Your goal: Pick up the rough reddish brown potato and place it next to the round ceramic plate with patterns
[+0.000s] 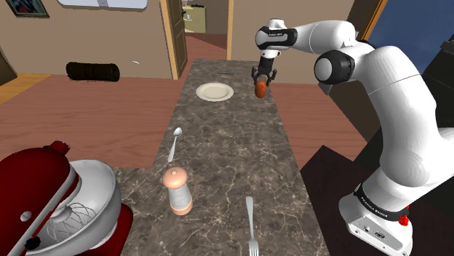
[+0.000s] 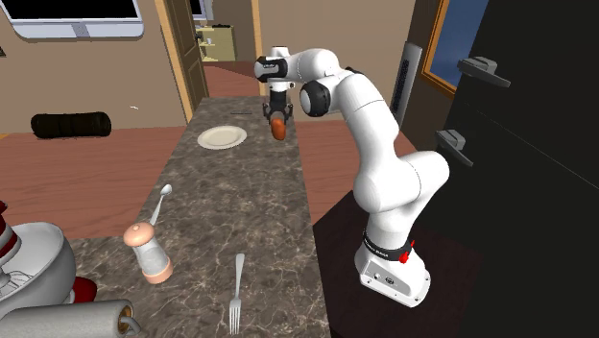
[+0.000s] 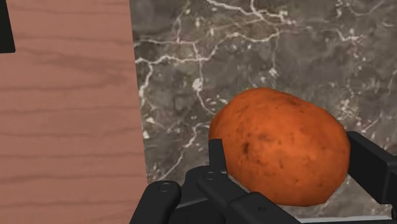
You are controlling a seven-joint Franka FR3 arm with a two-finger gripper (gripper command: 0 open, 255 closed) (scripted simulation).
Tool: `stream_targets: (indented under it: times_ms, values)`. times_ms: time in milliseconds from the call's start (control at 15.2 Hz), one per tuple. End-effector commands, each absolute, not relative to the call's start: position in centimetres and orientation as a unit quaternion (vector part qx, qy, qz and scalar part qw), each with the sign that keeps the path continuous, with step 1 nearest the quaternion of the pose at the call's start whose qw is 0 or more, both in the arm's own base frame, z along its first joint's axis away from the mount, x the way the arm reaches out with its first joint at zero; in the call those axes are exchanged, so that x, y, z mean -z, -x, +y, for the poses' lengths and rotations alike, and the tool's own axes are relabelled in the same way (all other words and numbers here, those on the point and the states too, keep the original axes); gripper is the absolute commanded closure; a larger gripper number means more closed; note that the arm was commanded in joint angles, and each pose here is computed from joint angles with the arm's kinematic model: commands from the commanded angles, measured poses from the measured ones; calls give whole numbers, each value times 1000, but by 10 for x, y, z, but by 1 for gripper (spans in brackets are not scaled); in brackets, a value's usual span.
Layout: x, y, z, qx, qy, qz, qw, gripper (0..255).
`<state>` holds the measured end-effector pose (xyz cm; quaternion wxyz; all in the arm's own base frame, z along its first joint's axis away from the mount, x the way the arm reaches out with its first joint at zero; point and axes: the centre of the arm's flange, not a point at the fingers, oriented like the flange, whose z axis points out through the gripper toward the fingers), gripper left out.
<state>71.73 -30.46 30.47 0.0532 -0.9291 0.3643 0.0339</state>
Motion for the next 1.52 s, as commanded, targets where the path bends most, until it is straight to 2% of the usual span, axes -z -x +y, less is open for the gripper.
stream_targets:
  times_ms: [0,726,792,1122,1452]
  values:
    - [-281,-715,-304,-43,929,365,53,255]
    - [-265,-715,-304,-43,929,365,53,255]
    - [-265,-715,-305,-43,929,365,53,0]
    - [-265,-715,-304,-43,929,365,53,0]
    - [-315,-717,-310,-43,929,365,53,0]
